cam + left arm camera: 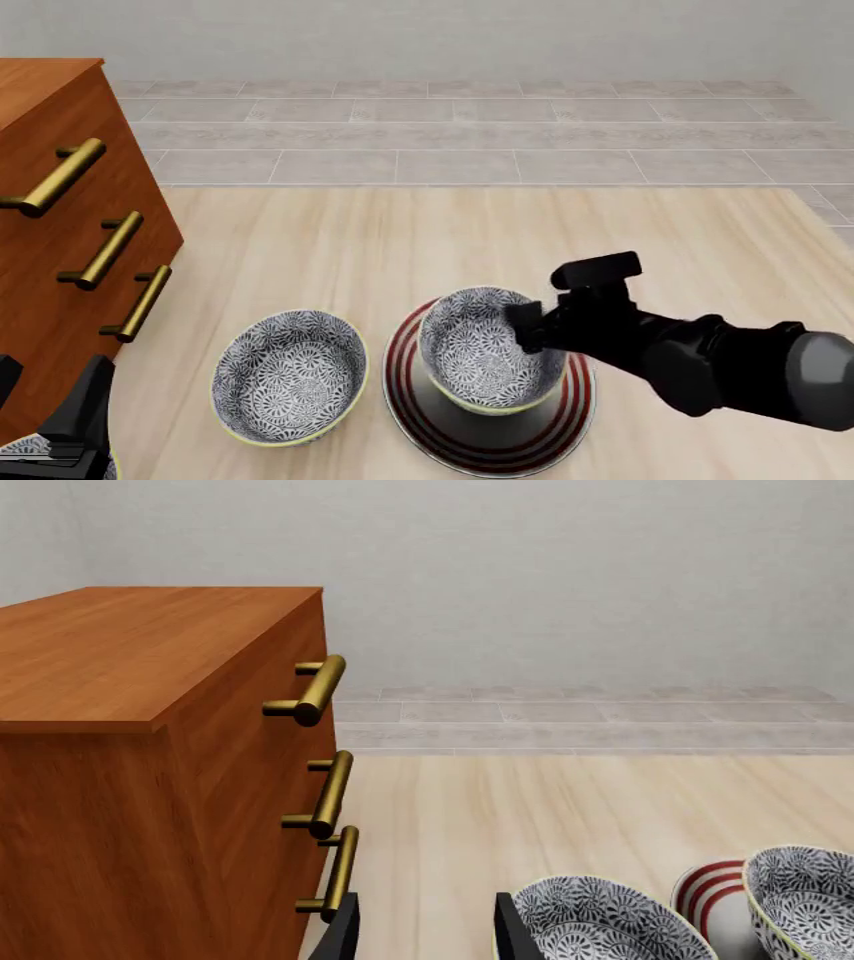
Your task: Pick up the bowl and put it in the front on the plate.
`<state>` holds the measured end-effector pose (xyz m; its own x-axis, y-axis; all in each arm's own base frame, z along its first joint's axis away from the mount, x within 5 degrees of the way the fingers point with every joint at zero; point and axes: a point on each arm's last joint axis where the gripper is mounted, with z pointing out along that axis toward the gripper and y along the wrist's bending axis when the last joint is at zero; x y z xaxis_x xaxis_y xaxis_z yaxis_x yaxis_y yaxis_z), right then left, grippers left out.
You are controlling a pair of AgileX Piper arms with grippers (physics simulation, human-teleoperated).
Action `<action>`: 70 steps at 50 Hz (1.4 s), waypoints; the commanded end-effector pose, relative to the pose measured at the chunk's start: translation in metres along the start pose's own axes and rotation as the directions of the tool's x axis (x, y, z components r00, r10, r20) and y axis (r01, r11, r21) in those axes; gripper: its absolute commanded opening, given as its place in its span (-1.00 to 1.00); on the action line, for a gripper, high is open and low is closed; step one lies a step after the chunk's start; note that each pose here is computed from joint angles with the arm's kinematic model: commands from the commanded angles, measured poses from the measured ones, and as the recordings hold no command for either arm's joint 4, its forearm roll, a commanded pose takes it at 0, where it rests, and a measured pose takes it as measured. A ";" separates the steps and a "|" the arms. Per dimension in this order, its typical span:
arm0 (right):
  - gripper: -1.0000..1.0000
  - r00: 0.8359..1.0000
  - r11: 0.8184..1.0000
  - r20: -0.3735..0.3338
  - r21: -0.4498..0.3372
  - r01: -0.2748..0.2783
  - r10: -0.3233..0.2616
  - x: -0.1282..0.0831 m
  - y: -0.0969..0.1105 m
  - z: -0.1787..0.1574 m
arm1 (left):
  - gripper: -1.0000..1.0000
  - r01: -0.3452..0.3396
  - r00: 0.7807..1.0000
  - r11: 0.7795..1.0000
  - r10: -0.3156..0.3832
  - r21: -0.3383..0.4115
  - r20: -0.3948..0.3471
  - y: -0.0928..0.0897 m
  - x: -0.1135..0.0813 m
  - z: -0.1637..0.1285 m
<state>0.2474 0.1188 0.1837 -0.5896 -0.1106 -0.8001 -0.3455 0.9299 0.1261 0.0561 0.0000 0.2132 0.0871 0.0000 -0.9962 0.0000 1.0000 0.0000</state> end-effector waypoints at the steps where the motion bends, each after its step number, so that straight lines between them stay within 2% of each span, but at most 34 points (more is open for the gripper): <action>1: 1.00 0.997 1.000 0.076 0.026 -0.010 0.008 -0.015 -0.010 -0.015 | 1.00 0.000 1.000 1.000 0.000 0.000 0.000 0.000 0.000 0.000; 23: 1.00 0.986 1.000 0.169 0.023 -0.007 0.003 -0.035 -0.009 -0.040 | 1.00 0.000 1.000 1.000 0.000 0.000 0.000 0.000 0.000 0.000; 25: 1.00 0.982 0.999 0.186 0.038 0.012 -0.019 -0.036 -0.013 -0.042 | 1.00 0.000 1.000 1.000 0.000 0.000 0.000 0.000 0.000 0.000; 29: 1.00 0.977 0.999 0.213 0.049 0.016 -0.026 -0.038 -0.016 -0.046 | 1.00 0.000 1.000 1.000 0.000 0.000 0.000 0.000 0.000 0.000; 31: 1.00 0.971 0.997 0.230 0.067 0.048 -0.062 -0.039 -0.019 -0.050 | 1.00 0.000 1.000 1.000 0.000 0.000 0.000 0.000 0.000 0.000; 33: 1.00 0.970 0.997 0.235 0.069 0.038 -0.054 -0.041 -0.020 -0.050 | 1.00 0.000 1.000 1.000 0.000 0.000 0.000 0.000 0.000 0.000; 38: 1.00 0.957 0.991 0.266 0.093 0.091 -0.113 -0.041 -0.023 -0.056 | 1.00 0.000 1.000 1.000 0.000 0.000 0.000 0.000 0.000 0.000; 40: 1.00 0.956 0.992 0.274 0.096 0.080 -0.103 -0.042 -0.024 -0.056 | 1.00 0.000 1.000 1.000 0.000 0.000 0.000 0.000 0.000 0.000; 44: 1.00 0.942 0.993 0.326 0.111 0.048 -0.082 -0.046 -0.030 -0.063 | 1.00 0.000 1.000 1.000 0.000 0.000 0.000 0.000 0.000 0.000; 48: 1.00 0.916 0.990 0.395 0.142 0.009 -0.065 -0.050 -0.039 -0.076 | 1.00 0.000 1.000 1.000 0.000 0.000 0.000 0.000 0.000 0.000; 50: 1.00 0.907 0.988 0.414 0.152 0.016 -0.078 -0.050 -0.041 -0.078 | 1.00 0.000 1.000 1.000 0.000 0.000 0.000 0.000 0.000 0.000; 51: 1.00 0.890 0.984 0.451 0.176 -0.010 -0.071 -0.051 -0.048 -0.086 | 1.00 0.000 1.000 1.000 0.000 0.000 0.000 0.000 0.000 0.000; 52: 1.00 0.882 0.983 0.466 0.184 -0.013 -0.076 -0.051 -0.049 -0.090 | 1.00 0.000 1.000 1.000 0.000 0.000 0.000 0.000 0.000 0.000; 53: 1.00 0.865 0.979 0.493 0.205 -0.016 -0.089 -0.051 -0.053 -0.096 | 1.00 0.000 1.000 1.000 0.000 0.000 0.000 0.000 0.000 0.000; 54: 1.00 0.858 0.976 0.501 0.218 -0.002 -0.110 -0.050 -0.054 -0.098 | 1.00 0.000 1.000 1.000 0.000 0.000 0.000 0.000 0.000 0.000; 55: 1.00 0.844 0.971 0.517 0.236 0.018 -0.141 -0.049 -0.054 -0.102 | 1.00 0.000 1.000 1.000 0.000 0.000 0.000 0.000 0.000 0.000; 57: 1.00 0.829 0.973 0.541 0.232 0.013 -0.140 -0.052 -0.052 -0.107 | 1.00 0.000 1.000 1.000 0.000 0.000 0.000 0.000 0.000 0.000; 58: 1.00 0.834 0.973 0.534 0.232 0.014 -0.139 -0.053 -0.053 -0.104 | 1.00 0.000 1.000 1.000 0.000 0.000 0.000 0.000 0.000 0.000; 59: 1.00 0.824 0.968 0.544 0.248 0.021 -0.157 -0.054 -0.055 -0.107 | 1.00 0.000 1.000 1.000 0.000 0.000 0.000 0.000 0.000 0.000; 60: 1.00 0.824 0.968 0.544 0.248 0.021 -0.157 -0.054 -0.055 -0.107 | 1.00 0.000 1.000 1.000 0.000 0.000 0.000 0.000 0.000 0.000; 63: 1.00 0.806 0.966 0.568 0.256 0.019 -0.166 -0.056 -0.056 -0.109 | 1.00 0.000 1.000 1.000 0.000 0.000 0.000 0.000 0.000 0.000; 70: 1.00 0.794 0.965 0.580 0.262 0.028 -0.181 -0.055 -0.056 -0.106 | 1.00 0.000 1.000 1.000 0.000 0.000 0.000 0.000 0.000 0.000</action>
<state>0.2244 0.0417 0.2786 -0.0545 -0.0415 -0.9977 -0.1844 0.9824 -0.0308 0.0561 0.0000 0.2132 0.0871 0.0000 -0.9962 0.0000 1.0000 0.0000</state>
